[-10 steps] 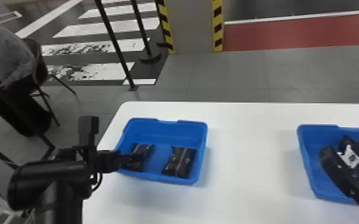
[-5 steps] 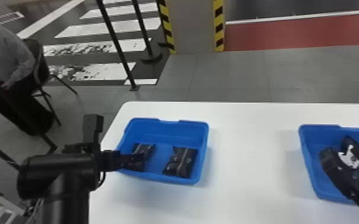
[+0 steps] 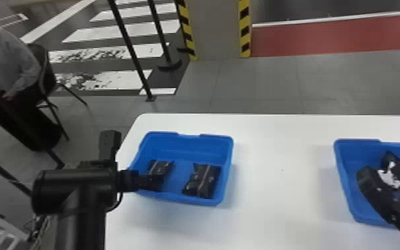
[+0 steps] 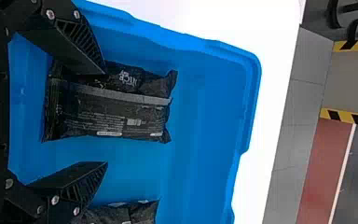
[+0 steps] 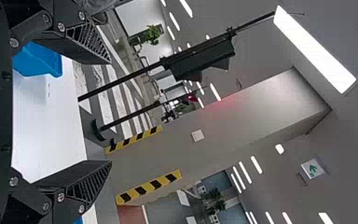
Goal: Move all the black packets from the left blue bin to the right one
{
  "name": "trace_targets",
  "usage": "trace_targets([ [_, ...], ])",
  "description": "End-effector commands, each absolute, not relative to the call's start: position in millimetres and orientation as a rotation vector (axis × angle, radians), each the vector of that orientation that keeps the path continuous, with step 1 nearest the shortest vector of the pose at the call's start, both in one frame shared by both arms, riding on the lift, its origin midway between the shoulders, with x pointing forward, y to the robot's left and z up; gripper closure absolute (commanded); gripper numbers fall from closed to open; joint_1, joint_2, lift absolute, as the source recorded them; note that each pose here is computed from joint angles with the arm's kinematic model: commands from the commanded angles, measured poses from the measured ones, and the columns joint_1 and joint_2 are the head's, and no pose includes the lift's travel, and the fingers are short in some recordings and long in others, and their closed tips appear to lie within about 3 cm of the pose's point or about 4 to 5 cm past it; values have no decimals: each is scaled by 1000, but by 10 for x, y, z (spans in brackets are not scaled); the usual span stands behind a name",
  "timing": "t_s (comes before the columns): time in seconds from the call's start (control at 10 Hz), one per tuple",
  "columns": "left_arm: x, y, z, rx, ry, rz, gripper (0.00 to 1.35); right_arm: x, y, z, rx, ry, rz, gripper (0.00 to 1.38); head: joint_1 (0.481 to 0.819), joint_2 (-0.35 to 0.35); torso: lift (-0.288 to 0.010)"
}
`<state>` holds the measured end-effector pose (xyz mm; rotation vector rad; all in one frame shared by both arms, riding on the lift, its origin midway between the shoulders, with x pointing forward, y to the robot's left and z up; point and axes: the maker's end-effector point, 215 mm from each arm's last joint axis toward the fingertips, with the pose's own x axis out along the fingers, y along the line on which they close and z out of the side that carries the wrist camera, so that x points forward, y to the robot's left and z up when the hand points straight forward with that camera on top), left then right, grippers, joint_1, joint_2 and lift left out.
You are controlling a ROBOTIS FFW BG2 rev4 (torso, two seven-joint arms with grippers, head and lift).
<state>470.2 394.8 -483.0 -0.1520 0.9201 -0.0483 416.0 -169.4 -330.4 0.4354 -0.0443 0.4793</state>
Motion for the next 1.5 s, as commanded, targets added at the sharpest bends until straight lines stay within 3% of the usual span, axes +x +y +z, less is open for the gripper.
trace_targets([
  [0.0,4721,3933,-4951,-168,951,-54,401,4164,-1692,-3321,441,-40,480,280,695,279,-110],
  [0.1,4741,3917,-5003,-171,965,-60,670,4160,-1695,-3341,446,-38,479,280,695,278,-110],
  [0.2,4743,3907,-5029,-172,972,-63,817,4158,-1694,-3351,448,-36,480,280,695,277,-110],
  [0.3,4768,3878,-5016,-167,966,-73,814,4166,-1692,-3345,450,-37,481,280,695,274,-110],
  [0.4,4852,3815,-4953,-126,952,-105,1061,4163,-1689,-3361,453,-33,482,280,695,271,-110],
  [0.5,4932,3821,-4894,-91,925,-118,1147,4169,-1688,-3361,454,-34,483,280,695,264,-110],
  [0.8,5163,3711,-4578,-29,746,-240,1207,4159,-1647,-3333,458,-37,496,280,695,253,-110],
  [1.0,4939,3414,-4051,-3,589,-315,1207,4178,-1523,-3212,464,-49,535,279,695,240,-110],
  [1.4,4920,1892,-3556,32,365,-700,1207,4340,-1237,-3147,479,-48,629,280,695,155,-110],
])
